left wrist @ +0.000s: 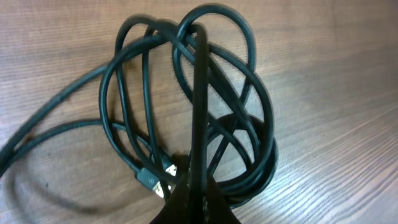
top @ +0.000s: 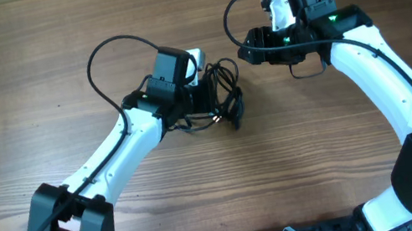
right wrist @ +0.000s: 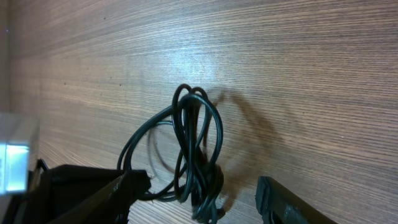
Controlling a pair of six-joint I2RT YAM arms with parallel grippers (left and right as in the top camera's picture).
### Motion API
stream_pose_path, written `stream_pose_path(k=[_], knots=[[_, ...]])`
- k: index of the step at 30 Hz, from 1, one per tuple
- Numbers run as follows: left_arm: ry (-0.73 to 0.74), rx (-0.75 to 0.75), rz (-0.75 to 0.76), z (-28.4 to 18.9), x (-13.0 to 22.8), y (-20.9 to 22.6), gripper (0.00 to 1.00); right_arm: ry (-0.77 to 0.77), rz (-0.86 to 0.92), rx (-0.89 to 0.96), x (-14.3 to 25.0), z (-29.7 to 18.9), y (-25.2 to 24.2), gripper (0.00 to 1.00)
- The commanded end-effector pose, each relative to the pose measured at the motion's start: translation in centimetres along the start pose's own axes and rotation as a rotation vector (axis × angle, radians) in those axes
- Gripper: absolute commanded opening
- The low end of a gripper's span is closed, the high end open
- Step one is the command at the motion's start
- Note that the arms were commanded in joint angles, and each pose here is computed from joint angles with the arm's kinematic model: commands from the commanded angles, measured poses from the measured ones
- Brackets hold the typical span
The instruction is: Untangle cables
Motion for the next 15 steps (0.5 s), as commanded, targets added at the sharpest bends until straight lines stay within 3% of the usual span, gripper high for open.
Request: stream_pose_path(k=[1, 10, 15], knots=[[-0.057, -0.004, 0.002, -0.6, -1.6, -0.2, 0.04, -0.009, 0.011, 0.019, -0.3, 0.0, -0.5, 0.66], [-0.264, 0.133, 0.075, -9.0, -6.5, -6.1, 0.04, 0.011, 0.02, -0.07, 0.0, -0.1, 0.8, 0.66], [-0.313, 0.141, -0.031, -13.5, -6.5, -5.6, 0.04, 0.038, 0.004, -0.191, 0.4, -0.3, 2.8, 0.66]])
Point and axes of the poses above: each gripper's point midway between its finger pads, its own z axis out along the fingers, its own y axis along the line the jaws close on, x = y × z, the point moved 1 cm from there along -z, back along the fingers, and after that the axes turned 5 degrees about -z, right-handed, at the moved point
